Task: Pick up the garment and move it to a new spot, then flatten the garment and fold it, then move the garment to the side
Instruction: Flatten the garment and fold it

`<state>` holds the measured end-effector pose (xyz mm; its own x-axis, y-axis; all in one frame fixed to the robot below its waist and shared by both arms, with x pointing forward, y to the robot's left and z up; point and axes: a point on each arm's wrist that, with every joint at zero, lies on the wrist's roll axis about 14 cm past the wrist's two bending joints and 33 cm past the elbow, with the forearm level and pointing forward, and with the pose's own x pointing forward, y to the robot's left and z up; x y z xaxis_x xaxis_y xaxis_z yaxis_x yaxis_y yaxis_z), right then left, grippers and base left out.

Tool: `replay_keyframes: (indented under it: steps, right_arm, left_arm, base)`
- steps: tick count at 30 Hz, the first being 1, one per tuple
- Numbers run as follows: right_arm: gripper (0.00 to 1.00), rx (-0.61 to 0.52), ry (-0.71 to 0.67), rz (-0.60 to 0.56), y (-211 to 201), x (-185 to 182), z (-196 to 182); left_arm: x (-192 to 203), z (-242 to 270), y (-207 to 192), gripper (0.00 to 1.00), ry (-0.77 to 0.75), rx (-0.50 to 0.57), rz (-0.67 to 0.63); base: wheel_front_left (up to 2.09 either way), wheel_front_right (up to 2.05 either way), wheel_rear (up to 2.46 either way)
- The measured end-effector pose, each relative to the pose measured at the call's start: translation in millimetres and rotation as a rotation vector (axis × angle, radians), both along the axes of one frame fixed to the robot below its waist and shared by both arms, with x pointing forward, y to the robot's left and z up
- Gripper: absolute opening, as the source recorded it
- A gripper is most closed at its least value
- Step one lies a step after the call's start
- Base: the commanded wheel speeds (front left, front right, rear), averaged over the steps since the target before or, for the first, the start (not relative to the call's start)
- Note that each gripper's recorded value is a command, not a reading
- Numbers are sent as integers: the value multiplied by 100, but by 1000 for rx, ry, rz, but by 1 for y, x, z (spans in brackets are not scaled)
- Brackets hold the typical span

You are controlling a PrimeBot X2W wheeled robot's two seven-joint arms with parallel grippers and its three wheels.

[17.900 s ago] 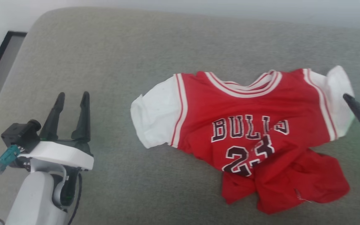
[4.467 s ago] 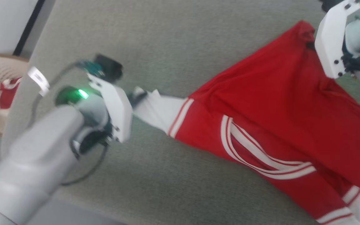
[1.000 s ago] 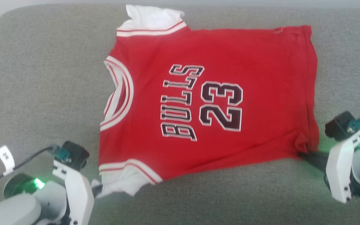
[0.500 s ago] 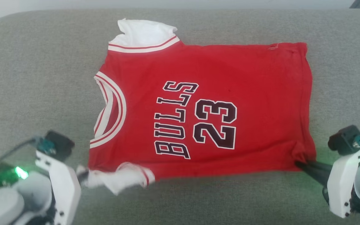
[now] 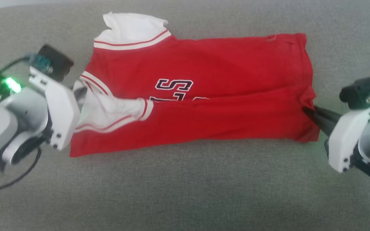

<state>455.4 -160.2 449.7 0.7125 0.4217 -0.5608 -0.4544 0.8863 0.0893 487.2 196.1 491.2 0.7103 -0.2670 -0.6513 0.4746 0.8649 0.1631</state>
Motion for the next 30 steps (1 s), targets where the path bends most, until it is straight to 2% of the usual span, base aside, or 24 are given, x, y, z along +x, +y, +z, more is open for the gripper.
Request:
replay_keyframes:
  steps: [7, 12, 17, 18, 19, 20, 21, 22, 30]
  right_arm:
    - [0, -25, 46, -8, 5, 22, -23]
    - [0, -35, 122, 2, 13, 23, -46]
    - [0, -48, 172, 2, 14, 25, -58]
    - [6, -49, 174, 1, 14, 26, -58]
    - [32, -45, 178, -4, 14, 27, -59]
    - [49, -44, 179, -5, 14, 27, -59]
    - [76, -45, 179, -6, 14, 28, -58]
    - [100, -46, 178, -9, 13, 29, -57]
    - [100, -22, 85, -30, 8, 38, -30]
  left_arm:
    - [28, -42, -6, 0, 106, -12, 0]
    - [27, -84, -1, 0, 237, -10, 37]
    - [27, -103, 1, 0, 311, -42, 84]
    - [29, -103, 1, 12, 314, -50, 95]
    - [29, -103, 0, 28, 320, -65, 104]
    - [30, -103, 2, 44, 319, -68, 112]
    - [30, -102, 2, 69, 317, -73, 114]
    - [31, -100, 3, 100, 312, -78, 121]
    - [33, -69, 21, 100, 241, -79, 167]
  base:
    - [0, 0, 0]
    - [0, 0, 0]
    - [0, 0, 0]
    - [0, 0, 0]
    - [0, 0, 0]
    - [0, 0, 0]
    - [0, 0, 0]
    - [0, 0, 0]
    - [0, 0, 0]
